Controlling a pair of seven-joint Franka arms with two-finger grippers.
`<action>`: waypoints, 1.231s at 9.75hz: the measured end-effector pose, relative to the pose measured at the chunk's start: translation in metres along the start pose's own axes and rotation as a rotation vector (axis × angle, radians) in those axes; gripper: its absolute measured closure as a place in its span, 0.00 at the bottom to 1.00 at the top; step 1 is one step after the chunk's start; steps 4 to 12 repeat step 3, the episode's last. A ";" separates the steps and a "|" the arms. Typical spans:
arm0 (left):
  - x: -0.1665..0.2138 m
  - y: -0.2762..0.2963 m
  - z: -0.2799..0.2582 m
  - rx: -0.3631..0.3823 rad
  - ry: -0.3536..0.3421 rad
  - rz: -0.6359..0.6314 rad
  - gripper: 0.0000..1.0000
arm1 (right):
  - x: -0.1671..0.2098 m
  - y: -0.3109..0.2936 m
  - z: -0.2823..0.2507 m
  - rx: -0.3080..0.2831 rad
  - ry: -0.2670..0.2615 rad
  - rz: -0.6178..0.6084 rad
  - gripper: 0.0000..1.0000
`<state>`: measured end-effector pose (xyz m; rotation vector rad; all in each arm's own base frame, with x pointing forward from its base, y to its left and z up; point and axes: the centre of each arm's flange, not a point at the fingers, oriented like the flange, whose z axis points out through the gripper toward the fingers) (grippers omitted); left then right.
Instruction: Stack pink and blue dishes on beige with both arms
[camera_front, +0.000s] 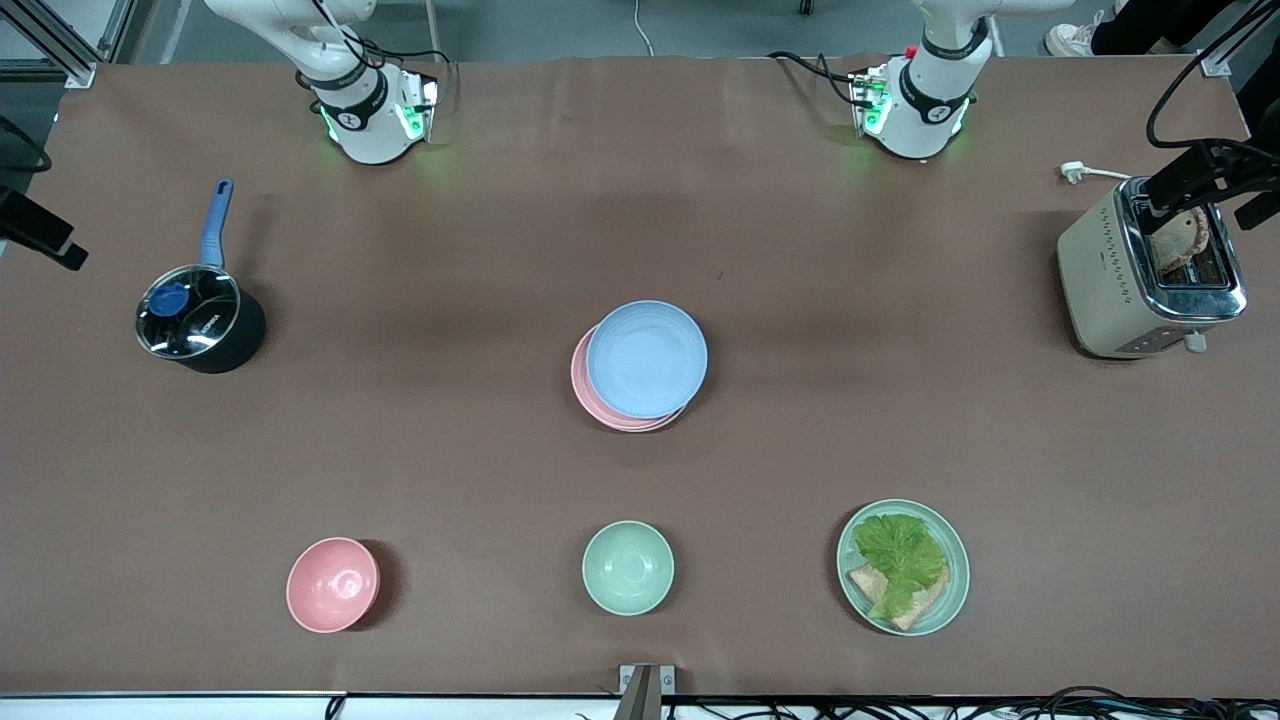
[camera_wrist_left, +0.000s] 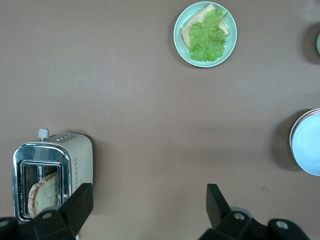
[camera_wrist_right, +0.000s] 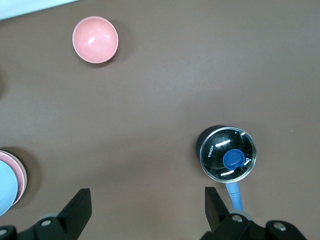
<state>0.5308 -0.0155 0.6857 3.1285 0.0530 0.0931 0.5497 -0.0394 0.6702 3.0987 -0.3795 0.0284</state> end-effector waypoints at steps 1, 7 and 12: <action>0.003 0.000 0.000 0.000 0.002 0.000 0.00 | 0.002 0.000 0.008 -0.002 -0.016 0.000 0.00; 0.005 0.000 0.002 0.001 -0.002 0.000 0.00 | 0.004 -0.001 0.012 -0.002 -0.023 -0.001 0.00; 0.005 0.000 0.002 0.001 -0.002 0.000 0.00 | 0.004 -0.001 0.012 -0.002 -0.023 -0.001 0.00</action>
